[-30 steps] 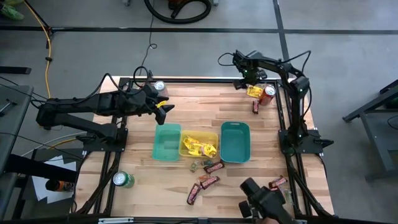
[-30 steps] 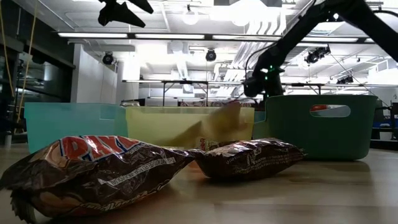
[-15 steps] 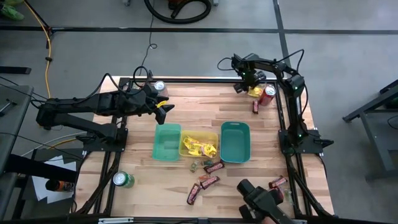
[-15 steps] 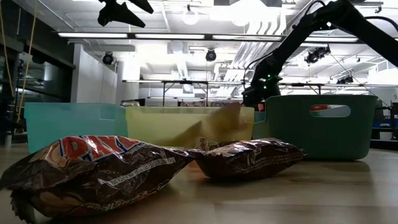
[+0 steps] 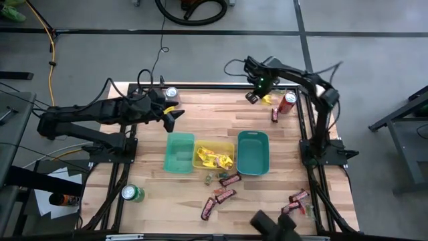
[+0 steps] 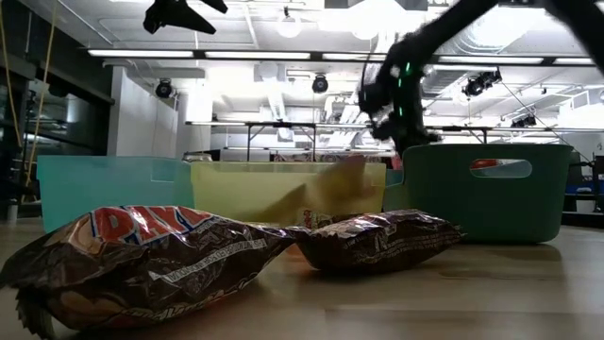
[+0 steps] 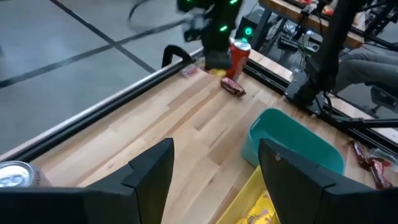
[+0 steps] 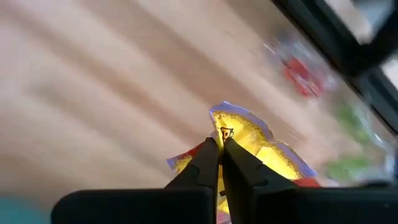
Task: Sort candy
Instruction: Put the yellow candy into the yellow bin
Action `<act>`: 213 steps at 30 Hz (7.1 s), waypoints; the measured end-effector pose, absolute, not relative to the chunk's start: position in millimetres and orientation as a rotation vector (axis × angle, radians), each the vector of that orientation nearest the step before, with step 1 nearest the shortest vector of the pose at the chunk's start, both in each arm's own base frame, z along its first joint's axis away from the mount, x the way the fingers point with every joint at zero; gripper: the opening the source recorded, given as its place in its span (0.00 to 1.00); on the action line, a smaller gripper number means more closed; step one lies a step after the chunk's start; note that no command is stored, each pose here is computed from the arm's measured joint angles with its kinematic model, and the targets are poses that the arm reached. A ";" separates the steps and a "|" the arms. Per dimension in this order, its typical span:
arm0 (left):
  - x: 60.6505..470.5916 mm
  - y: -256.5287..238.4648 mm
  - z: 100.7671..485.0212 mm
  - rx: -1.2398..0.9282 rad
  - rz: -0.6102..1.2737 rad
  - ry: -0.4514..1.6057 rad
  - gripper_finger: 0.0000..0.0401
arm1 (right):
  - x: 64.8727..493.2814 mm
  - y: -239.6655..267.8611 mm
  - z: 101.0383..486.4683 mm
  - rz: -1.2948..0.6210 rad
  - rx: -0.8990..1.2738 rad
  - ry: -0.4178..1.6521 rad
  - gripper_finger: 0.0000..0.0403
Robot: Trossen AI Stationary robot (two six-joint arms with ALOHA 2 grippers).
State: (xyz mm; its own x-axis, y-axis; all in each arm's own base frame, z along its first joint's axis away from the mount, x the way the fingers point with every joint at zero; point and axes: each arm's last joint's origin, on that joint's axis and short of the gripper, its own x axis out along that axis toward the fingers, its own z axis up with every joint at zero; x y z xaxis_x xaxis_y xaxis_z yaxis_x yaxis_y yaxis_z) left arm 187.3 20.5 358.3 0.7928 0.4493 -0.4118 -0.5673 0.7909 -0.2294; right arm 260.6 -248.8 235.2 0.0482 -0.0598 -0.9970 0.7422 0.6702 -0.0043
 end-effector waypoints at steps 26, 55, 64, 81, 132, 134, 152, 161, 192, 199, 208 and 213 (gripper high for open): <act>188.0 21.3 364.2 -0.369 0.575 0.279 0.55 | 387.8 16.7 288.6 -0.087 0.163 0.897 0.01; 192.4 36.1 358.4 -0.448 0.665 0.312 0.54 | 288.0 10.1 366.4 -0.230 0.199 0.947 0.51; 174.5 115.9 350.2 -0.423 0.952 0.900 0.52 | 267.1 5.8 383.8 -0.365 0.244 0.862 0.51; 155.3 162.4 205.3 -0.414 0.769 1.354 0.52 | 268.0 3.5 382.7 -0.383 0.265 0.864 0.51; 148.2 159.1 198.8 -0.095 0.722 1.354 0.17 | 268.3 -0.3 382.6 -0.449 0.342 0.841 0.51; 149.7 160.1 195.6 -0.105 0.704 1.361 0.23 | 268.3 -0.4 382.6 -0.449 0.343 0.841 0.51; 144.7 176.9 161.8 -0.109 0.695 1.463 0.59 | 268.3 -0.3 382.6 -0.476 0.401 0.828 0.51; 149.4 171.2 150.9 0.005 0.702 1.396 0.57 | 268.6 -1.2 382.9 -0.513 0.421 0.807 0.51; 138.8 146.8 162.9 -0.176 0.694 1.348 0.00 | 268.8 -1.0 383.0 -0.502 0.409 0.810 0.51; 132.7 123.1 223.3 -0.136 0.716 1.050 0.00 | 268.6 -0.8 383.4 -0.466 0.345 0.823 0.51; 143.5 100.7 281.9 -0.215 0.648 0.661 0.00 | 274.9 -0.5 389.1 -0.394 0.244 0.762 0.51; 169.3 81.6 298.8 -0.289 0.491 0.458 0.00 | 267.4 -0.2 397.1 -0.364 0.200 0.732 0.51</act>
State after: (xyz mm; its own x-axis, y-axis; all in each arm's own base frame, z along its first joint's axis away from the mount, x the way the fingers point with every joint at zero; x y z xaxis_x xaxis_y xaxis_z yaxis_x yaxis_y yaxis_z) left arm 169.3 81.6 298.8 0.7842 0.3855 -0.4863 -0.5120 0.8447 -0.1560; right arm 267.4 -0.2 397.1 0.6850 -0.2539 -0.6828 0.3919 0.9186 0.0516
